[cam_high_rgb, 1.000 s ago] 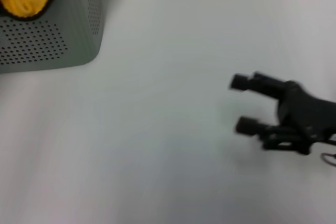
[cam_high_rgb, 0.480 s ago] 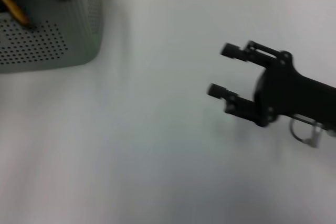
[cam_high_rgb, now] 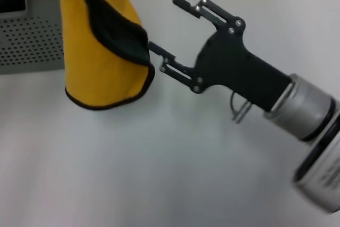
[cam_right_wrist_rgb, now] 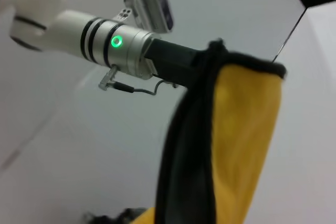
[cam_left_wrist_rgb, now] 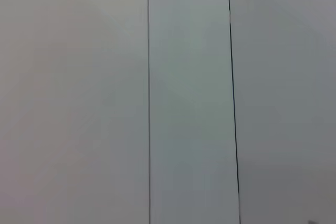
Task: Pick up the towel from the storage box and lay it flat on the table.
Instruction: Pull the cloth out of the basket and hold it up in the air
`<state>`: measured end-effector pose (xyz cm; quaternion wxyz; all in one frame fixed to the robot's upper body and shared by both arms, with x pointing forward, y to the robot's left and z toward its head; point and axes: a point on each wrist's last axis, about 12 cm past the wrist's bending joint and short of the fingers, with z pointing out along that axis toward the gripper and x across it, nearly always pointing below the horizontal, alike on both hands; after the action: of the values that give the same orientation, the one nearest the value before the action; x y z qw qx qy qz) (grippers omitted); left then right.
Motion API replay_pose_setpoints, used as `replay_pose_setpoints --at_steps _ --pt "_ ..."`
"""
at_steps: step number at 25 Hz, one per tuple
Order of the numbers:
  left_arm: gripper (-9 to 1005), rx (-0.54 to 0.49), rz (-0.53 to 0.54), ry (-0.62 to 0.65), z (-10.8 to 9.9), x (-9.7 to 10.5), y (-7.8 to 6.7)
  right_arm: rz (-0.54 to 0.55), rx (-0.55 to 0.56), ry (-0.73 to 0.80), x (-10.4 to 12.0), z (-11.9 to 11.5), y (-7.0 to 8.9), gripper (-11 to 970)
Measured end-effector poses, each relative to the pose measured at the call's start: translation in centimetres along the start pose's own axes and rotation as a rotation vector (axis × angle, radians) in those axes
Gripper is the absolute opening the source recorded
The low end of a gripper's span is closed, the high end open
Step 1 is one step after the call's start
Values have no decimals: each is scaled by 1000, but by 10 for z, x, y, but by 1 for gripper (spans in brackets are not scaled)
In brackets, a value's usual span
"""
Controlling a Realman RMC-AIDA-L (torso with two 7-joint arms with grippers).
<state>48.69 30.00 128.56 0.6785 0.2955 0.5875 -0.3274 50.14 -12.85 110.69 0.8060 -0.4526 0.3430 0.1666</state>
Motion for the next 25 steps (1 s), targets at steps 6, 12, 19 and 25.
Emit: replay_pose_setpoints --at_steps 6,12,19,25 --pt "23 6 5 19 18 11 0 -110 84 -10 -16 12 22 644" --pt "23 -7 34 42 33 25 -2 -16 182 -16 -21 17 14 643" --pt "23 -21 56 45 47 39 -5 292 193 -83 -21 15 9 641" --pt "22 -66 76 36 49 48 -5 542 184 -197 -26 1 5 640"
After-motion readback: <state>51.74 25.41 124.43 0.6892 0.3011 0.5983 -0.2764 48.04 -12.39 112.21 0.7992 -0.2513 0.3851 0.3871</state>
